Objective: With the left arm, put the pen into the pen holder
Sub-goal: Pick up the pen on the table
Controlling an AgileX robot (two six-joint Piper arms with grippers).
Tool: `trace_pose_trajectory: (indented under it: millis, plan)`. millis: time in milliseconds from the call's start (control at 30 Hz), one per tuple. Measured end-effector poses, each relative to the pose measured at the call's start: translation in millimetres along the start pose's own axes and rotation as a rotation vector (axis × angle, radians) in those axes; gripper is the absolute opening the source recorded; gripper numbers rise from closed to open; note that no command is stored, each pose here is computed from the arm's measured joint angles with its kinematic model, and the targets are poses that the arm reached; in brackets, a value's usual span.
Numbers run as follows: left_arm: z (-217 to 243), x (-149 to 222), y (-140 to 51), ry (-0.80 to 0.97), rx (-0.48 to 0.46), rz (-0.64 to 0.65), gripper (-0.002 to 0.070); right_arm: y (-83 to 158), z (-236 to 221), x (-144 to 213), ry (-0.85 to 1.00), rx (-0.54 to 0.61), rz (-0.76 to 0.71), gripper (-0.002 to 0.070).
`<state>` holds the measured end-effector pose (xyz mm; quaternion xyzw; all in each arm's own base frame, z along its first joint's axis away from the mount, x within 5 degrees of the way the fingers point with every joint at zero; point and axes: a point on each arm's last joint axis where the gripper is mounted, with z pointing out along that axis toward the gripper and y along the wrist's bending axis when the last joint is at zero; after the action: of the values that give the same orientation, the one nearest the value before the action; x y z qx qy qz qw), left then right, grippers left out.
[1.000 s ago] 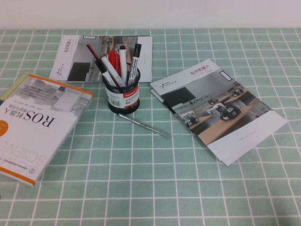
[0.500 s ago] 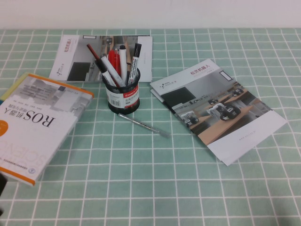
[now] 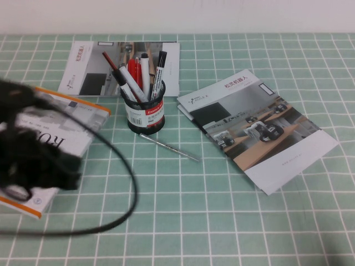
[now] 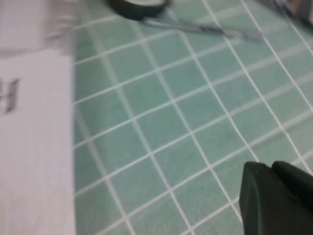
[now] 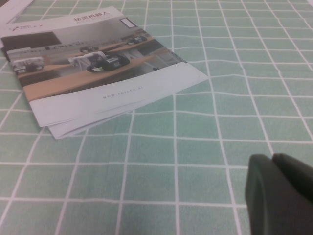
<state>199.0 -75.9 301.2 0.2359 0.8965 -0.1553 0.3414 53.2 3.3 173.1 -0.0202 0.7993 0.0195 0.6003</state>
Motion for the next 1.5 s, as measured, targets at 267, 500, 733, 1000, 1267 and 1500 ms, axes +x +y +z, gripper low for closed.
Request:
trace_pose_trajectory:
  millis: [267,500,733,1000,1267,1500]
  plan:
    - [70,-49,-9.7,0.22,0.214,0.437,0.0,0,0,0,0.0,0.0,0.0,-0.002]
    - [121,-72,-33.0,0.339,0.326,0.84,0.0,0,0,0,0.0,0.0,0.0,-0.002]
    - [160,-104,-48.3,0.369,0.43,1.159,0.0,0,0,0,0.0,0.0,0.0,-0.002]
    - [204,-126,-55.9,0.374,0.476,1.343,0.0,0,0,0,0.0,0.0,0.0,-0.002]
    - [228,-117,-53.7,0.475,0.457,1.478,0.0,0,0,0,0.0,0.0,0.0,-0.002]
    - [240,-111,-53.2,0.498,0.465,1.488,0.0088,0,0,0,0.0,0.0,0.0,-0.002]
